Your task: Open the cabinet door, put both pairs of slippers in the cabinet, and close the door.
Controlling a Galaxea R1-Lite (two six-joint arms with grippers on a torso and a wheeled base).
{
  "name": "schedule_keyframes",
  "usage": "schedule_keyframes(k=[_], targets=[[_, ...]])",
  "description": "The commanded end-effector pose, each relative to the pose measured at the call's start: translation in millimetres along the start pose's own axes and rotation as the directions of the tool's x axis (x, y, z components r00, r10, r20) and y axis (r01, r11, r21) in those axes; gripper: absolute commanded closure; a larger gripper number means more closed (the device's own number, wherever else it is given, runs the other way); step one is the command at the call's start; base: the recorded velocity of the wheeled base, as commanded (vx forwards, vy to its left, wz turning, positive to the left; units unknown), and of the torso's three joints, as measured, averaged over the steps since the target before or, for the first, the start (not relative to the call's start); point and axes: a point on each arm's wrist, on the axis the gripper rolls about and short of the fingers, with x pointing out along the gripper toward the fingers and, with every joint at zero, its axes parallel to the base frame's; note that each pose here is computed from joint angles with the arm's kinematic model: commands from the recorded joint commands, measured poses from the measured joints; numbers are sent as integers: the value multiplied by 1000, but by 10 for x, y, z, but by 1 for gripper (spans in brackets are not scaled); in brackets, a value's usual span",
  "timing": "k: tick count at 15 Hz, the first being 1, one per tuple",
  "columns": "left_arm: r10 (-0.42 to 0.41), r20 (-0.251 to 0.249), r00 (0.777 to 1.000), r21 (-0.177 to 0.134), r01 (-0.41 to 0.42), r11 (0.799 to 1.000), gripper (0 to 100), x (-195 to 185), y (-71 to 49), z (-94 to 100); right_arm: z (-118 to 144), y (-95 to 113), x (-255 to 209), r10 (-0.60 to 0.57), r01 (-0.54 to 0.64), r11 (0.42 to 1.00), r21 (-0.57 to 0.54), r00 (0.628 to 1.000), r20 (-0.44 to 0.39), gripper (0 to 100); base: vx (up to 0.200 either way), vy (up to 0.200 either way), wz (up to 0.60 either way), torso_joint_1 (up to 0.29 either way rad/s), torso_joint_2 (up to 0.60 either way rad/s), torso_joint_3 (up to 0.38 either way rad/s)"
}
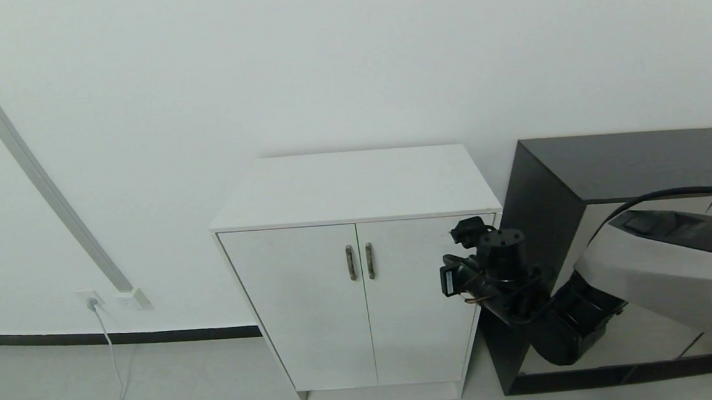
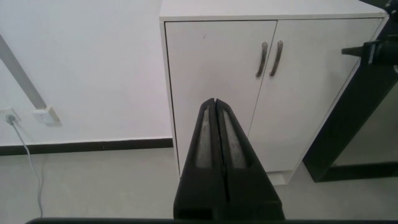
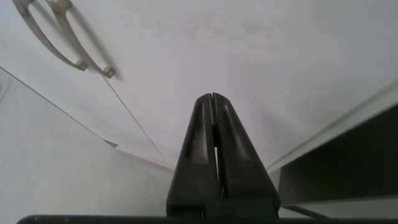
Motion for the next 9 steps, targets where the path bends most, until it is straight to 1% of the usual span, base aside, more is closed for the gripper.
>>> schedule_keyframes(k=[1, 3, 4, 6, 7, 8, 9], targets=[[0, -2, 1000, 0, 0, 1000, 100, 2, 0, -3, 178, -223, -417, -38, 38, 999, 12, 999, 20, 100, 0, 0, 0, 0, 0, 0], [0, -2, 1000, -2, 0, 1000, 100, 2, 0, -3, 244, -392, -711, -87, 86, 996, 20, 996, 22, 100, 0, 0, 0, 0, 0, 0], [0, 0, 1000, -2, 0, 1000, 100, 1, 0, 1, 257, -436, -782, -106, 106, 994, 22, 994, 21, 100, 0, 0, 0, 0, 0, 0], [0, 0, 1000, -2, 0, 1000, 100, 1, 0, 1, 292, -642, -1091, -197, 196, 980, 29, 980, 12, 100, 0, 0, 0, 0, 0, 0], [0, -2, 1000, -2, 0, 1000, 100, 2, 0, -3, 296, -686, -1145, -214, 214, 976, 31, 977, 11, 100, 0, 0, 0, 0, 0, 0], [0, -2, 1000, -2, 0, 1000, 100, 2, 0, -3, 308, -820, -1329, -255, 255, 966, 40, 967, 8, 100, 0, 0, 0, 0, 0, 0], [0, -2, 1000, -2, 0, 1000, 100, 2, 0, -3, 304, -848, -1368, -266, 265, 963, 39, 964, 5, 100, 0, 0, 0, 0, 0, 0]])
